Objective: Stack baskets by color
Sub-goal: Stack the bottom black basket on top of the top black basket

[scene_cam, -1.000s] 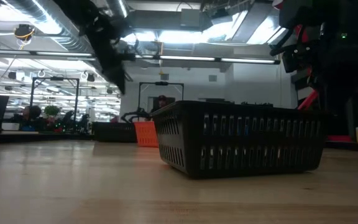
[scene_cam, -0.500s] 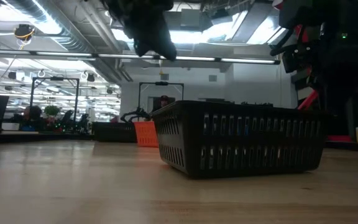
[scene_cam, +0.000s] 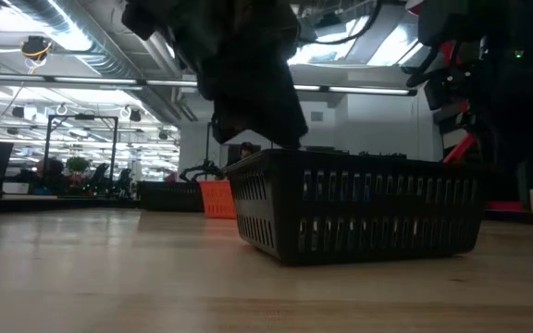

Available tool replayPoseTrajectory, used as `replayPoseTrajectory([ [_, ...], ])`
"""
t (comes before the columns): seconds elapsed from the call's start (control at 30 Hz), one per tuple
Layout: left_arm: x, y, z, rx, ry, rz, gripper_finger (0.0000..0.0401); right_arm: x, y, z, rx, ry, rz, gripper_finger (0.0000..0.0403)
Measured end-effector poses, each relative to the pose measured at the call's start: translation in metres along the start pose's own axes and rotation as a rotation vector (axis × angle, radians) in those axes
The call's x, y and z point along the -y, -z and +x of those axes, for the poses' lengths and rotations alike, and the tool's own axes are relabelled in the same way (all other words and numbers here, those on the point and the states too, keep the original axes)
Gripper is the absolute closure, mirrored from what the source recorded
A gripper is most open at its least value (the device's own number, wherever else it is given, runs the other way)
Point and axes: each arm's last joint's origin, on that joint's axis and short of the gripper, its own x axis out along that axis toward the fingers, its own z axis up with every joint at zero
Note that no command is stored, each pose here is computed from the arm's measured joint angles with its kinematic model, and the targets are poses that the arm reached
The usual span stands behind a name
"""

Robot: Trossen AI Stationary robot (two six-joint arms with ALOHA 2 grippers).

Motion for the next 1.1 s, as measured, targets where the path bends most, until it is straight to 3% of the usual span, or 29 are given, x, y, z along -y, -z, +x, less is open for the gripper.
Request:
replayPoseTrajectory([
  [0.23, -0.006, 0.006, 0.001, -0.012, -0.162, -0.014, 0.0297, 0.001, 0.001, 0.000, -0.015, 0.007, -0.003, 0.0248],
  [0.5, -0.006, 0.014, 0.009, -0.042, -0.169, -0.036, 0.0298, 0.001, 0.002, 0.000, -0.018, 0.009, -0.029, 0.0248],
  [0.9, -0.001, 0.011, 0.010, 0.001, -0.129, -0.065, 0.0298, 0.001, 0.002, 0.000, -0.016, 0.009, -0.026, 0.0248],
  [1.1, 0.011, 0.000, 0.009, 0.090, 0.021, -0.137, 0.0298, 0.001, 0.002, 0.000, -0.015, 0.010, -0.026, 0.0248],
])
